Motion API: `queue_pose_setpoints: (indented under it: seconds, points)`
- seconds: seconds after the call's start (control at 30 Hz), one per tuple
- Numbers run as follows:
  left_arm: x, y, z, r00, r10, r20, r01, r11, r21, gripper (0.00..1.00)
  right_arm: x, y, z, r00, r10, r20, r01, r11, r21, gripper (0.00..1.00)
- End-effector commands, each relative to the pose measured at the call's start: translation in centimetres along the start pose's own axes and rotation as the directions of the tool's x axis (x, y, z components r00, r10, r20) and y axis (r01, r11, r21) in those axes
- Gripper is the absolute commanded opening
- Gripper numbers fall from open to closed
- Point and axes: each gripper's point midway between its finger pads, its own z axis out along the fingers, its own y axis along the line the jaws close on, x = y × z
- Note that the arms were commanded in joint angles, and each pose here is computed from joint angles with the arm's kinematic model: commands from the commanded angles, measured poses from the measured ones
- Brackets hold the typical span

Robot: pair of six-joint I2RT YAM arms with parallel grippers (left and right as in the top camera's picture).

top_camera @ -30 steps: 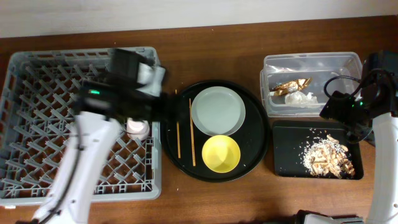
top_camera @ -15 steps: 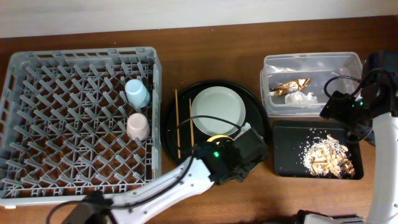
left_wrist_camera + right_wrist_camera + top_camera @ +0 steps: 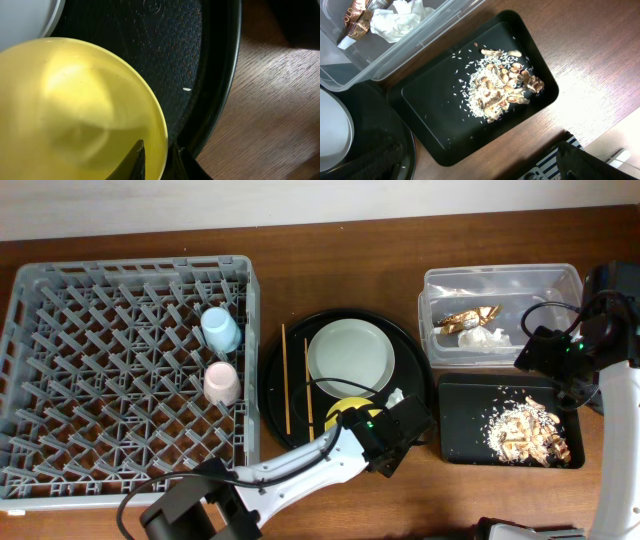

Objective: Sort waste into correct bins and load items into the dishwasher rack
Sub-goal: 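Grasp the yellow bowl with the left gripper, then place the yellow bowl in the rack with the left gripper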

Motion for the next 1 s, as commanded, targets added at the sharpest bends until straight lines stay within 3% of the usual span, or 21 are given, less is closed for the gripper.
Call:
queue_pose_setpoints:
  seconds: [0.0, 0.13, 0.3, 0.4, 0.47, 0.63, 0.73, 0.83, 0.97]
  points:
    - [1.2, -0.1, 1.6, 0.999, -0.005, -0.051, 0.004, 1.000, -0.007, 0.19, -0.3, -0.3, -0.1, 1.000, 0.015, 0.008, -0.015, 1.000, 0.012, 0.99]
    - [1.6, 0.0, 2.5, 0.997, -0.002, -0.076, 0.000, 1.000, -0.021, 0.11, -0.3, -0.3, -0.1, 1.000, 0.015, 0.008, -0.015, 1.000, 0.012, 0.99]
    - [-1.1, -0.7, -0.3, 0.997, 0.076, -0.008, -0.076, 0.997, 0.005, 0.01, -0.3, -0.3, -0.1, 1.000, 0.015, 0.008, -0.015, 1.000, 0.012, 0.99]
    - [-4.3, 0.0, -6.0, 0.984, 0.154, 0.084, -0.155, 0.988, -0.001, 0.01, -0.3, -0.3, -0.1, 1.000, 0.015, 0.008, -0.015, 1.000, 0.012, 0.99]
    - [-6.2, 2.9, -11.2, 0.988, 0.086, 0.128, -0.086, 0.996, -0.006, 0.00, -0.3, -0.3, -0.1, 1.000, 0.015, 0.008, -0.015, 1.000, 0.012, 0.99]
    - [-8.3, 10.6, -19.8, 0.975, -0.051, 0.218, 0.001, 0.974, 0.227, 0.00, -0.3, -0.3, -0.1, 1.000, 0.015, 0.008, -0.015, 1.000, 0.012, 0.99]
    - [-8.3, 18.1, -22.6, 0.926, -0.242, 0.290, 0.104, 0.901, 0.420, 0.00, -0.3, -0.3, -0.1, 1.000, 0.015, 0.008, -0.015, 1.000, 0.012, 0.99]
    - [-8.0, 26.2, -24.2, 0.819, -0.456, 0.347, 0.158, 0.762, 0.628, 0.00, -0.3, -0.3, -0.1, 1.000, 0.015, 0.008, -0.015, 1.000, 0.012, 0.99]
    - [-7.6, 33.2, -24.2, 0.697, -0.604, 0.386, 0.119, 0.629, 0.768, 0.00, -0.3, -0.3, -0.1, 1.000, 0.015, 0.008, -0.015, 1.000, 0.012, 0.99]
